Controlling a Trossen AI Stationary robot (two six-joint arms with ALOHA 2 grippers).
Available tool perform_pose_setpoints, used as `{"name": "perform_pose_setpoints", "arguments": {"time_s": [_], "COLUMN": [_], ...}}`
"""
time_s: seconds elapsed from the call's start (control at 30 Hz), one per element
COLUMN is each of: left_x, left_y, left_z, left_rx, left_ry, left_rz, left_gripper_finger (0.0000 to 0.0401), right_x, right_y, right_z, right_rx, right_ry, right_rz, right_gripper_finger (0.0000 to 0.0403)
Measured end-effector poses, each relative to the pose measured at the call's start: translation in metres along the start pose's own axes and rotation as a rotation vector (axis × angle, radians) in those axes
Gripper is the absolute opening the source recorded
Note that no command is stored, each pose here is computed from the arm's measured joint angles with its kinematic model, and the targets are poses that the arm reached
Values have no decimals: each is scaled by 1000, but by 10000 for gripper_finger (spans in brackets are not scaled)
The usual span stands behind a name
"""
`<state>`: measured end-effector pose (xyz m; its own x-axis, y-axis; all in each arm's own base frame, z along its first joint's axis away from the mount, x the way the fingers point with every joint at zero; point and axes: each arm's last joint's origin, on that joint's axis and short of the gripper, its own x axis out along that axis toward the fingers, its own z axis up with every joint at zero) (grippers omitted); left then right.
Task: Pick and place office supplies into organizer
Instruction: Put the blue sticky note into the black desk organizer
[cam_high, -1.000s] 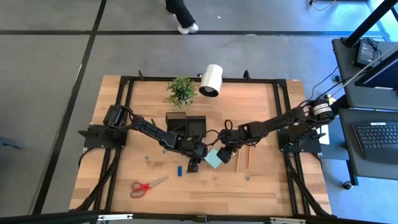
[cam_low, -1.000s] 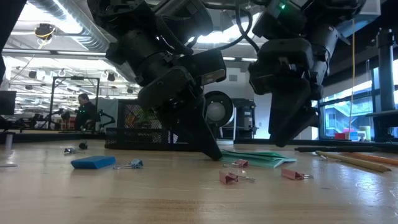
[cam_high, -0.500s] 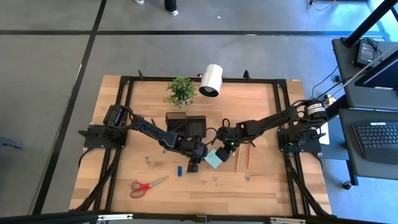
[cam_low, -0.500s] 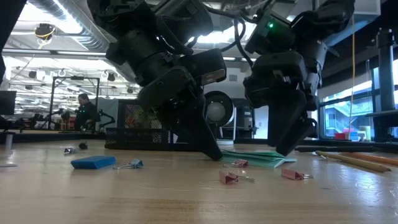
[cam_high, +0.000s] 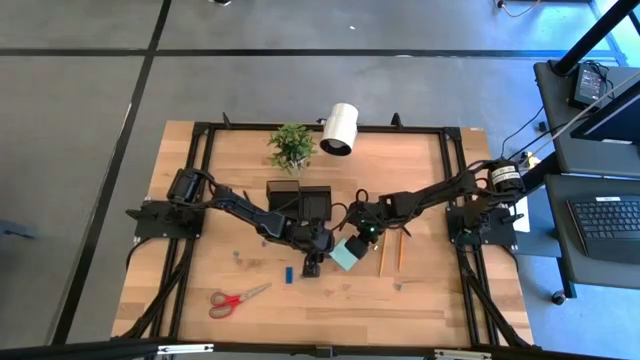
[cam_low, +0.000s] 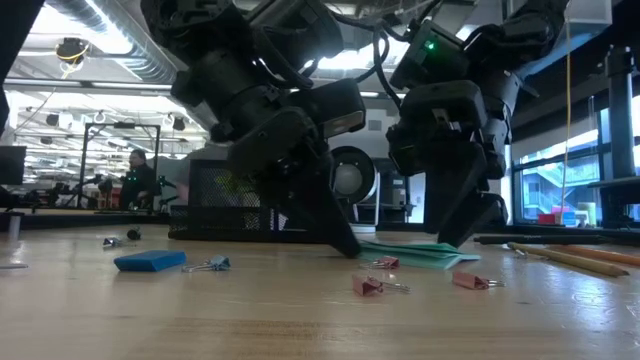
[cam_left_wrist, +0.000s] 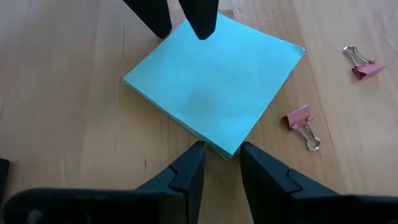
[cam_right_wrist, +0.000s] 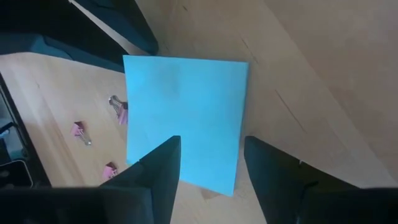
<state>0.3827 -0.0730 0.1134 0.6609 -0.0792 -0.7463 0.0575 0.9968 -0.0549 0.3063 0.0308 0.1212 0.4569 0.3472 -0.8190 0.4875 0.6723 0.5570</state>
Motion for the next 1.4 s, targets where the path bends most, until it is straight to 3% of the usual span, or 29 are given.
{"name": "perform_pose_setpoints", "arguments": {"time_s": [0.43, 1.4], "left_x": [0, 0], "left_y": [1, 2], "left_z": [1, 3], "left_rx": [-2, -15], "left_ry": [-17, -25], "left_rz": [9, 39], "left_gripper_finger": [98, 98], "right_x": [1, 15], "right_y": [6, 4], "right_z": [5, 6], "right_rx": [11, 13], "right_ry": [-21, 10], "right_rz": [99, 135], "right_gripper_finger": [184, 184]}}
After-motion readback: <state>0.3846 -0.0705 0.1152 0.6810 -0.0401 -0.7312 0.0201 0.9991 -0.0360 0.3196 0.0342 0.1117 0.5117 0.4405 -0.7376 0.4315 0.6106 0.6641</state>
